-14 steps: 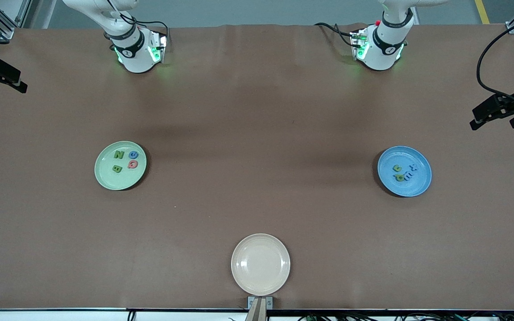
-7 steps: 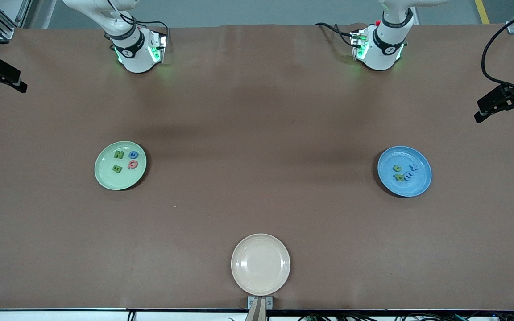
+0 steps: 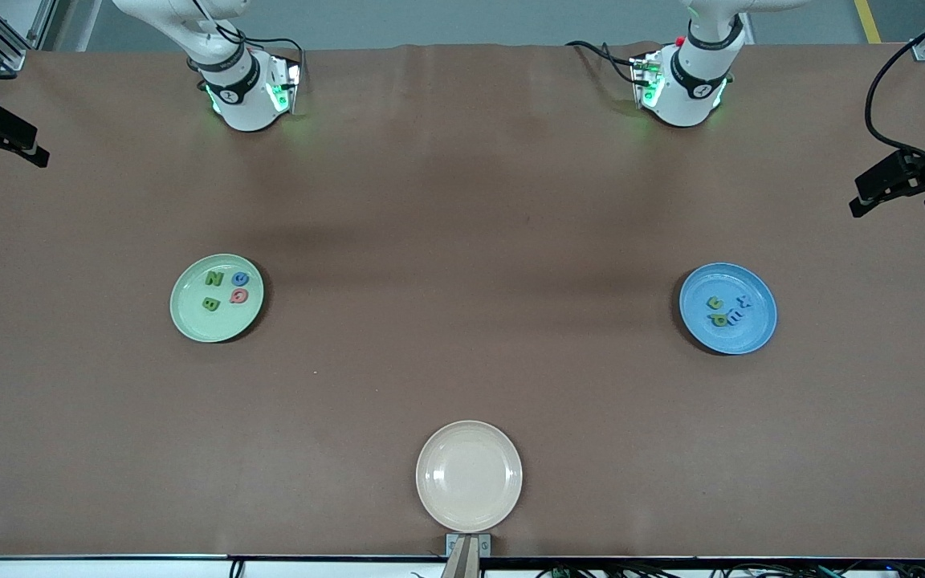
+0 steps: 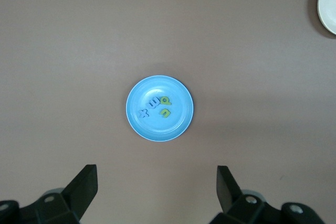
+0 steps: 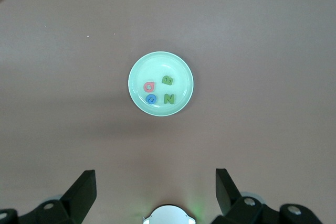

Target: Sort upper and lower case letters into plates

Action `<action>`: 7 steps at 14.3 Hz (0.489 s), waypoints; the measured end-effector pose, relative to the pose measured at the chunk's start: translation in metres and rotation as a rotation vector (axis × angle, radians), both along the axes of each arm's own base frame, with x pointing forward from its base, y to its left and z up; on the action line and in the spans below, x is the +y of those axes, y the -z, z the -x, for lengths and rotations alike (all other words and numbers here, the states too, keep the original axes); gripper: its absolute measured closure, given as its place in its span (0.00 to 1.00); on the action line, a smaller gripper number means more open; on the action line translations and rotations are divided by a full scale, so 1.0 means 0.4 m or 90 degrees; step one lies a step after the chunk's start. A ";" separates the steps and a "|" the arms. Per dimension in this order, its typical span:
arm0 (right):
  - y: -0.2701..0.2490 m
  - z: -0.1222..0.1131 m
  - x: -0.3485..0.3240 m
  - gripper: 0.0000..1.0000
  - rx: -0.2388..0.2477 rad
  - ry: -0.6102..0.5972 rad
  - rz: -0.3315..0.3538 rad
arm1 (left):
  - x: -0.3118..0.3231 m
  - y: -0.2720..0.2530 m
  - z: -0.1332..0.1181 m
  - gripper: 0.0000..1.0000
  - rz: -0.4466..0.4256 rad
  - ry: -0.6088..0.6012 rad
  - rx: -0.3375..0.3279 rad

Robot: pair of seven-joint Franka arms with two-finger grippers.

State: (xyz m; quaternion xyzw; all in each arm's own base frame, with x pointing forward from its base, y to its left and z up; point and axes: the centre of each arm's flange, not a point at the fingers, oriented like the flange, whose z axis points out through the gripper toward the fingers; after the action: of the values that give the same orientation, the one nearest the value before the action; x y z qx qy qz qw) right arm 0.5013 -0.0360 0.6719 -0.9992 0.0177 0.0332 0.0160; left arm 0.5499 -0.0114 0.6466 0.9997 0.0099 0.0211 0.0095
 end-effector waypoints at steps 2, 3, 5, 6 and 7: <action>0.000 0.000 0.000 0.00 0.000 0.000 0.000 | -0.002 0.004 0.000 0.00 0.000 0.000 0.000; 0.000 0.000 0.000 0.00 0.000 0.000 0.000 | -0.001 0.004 0.000 0.00 0.000 0.000 -0.001; 0.000 0.000 0.000 0.00 0.000 0.000 0.000 | -0.001 0.004 0.000 0.00 0.000 0.000 -0.002; 0.000 0.000 0.000 0.00 0.000 0.000 0.000 | -0.001 0.004 0.000 0.00 0.000 0.000 -0.002; 0.000 0.000 0.000 0.00 0.000 0.000 0.000 | 0.000 0.004 -0.001 0.00 0.000 0.000 -0.002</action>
State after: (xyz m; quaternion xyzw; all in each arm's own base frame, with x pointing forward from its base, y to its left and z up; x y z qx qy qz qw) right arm 0.5013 -0.0361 0.6719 -0.9992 0.0178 0.0329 0.0159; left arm 0.5501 -0.0115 0.6450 0.9996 0.0100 0.0231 0.0095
